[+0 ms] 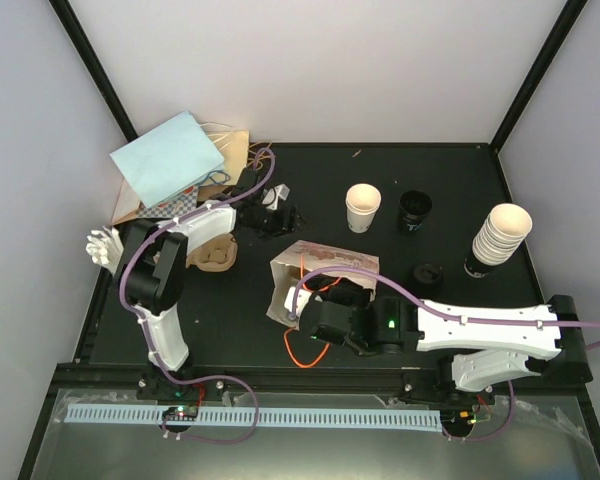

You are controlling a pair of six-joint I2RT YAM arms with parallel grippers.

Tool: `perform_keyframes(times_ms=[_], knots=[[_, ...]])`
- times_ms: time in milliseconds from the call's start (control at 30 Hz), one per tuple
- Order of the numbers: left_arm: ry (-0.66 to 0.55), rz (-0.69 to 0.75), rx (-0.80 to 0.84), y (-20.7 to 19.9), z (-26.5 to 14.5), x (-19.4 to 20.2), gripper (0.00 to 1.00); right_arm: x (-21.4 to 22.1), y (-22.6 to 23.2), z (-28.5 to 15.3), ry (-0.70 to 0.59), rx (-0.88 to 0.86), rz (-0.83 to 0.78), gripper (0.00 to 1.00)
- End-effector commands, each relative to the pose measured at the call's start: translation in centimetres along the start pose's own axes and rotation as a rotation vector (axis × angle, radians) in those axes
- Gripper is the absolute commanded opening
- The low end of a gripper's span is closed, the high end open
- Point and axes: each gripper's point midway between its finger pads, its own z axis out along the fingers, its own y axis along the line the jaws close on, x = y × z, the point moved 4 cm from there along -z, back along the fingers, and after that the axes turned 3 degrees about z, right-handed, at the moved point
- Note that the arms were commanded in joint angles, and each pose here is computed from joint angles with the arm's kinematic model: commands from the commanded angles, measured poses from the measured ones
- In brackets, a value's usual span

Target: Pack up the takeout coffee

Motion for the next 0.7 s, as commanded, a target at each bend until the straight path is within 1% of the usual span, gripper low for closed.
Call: perform_keyframes(times_ms=[0, 300, 667], knots=[[0.002, 0.057, 0.069, -1.8, 0.5, -0.6, 0.82, -0.4, -0.2, 0.2, -0.027, 0.028, -0.008, 0.51], [0.048, 0.055, 0.116, -2.0, 1.7, 0.9, 0.79, -0.4, 0.4, 0.9, -0.006, 0.011, -0.051, 0.51], [0.089, 0.05, 0.129, -1.8, 2.3, 2.6, 0.75, -0.1, 0.3, 2.6, 0.041, 0.059, -0.139, 0.51]])
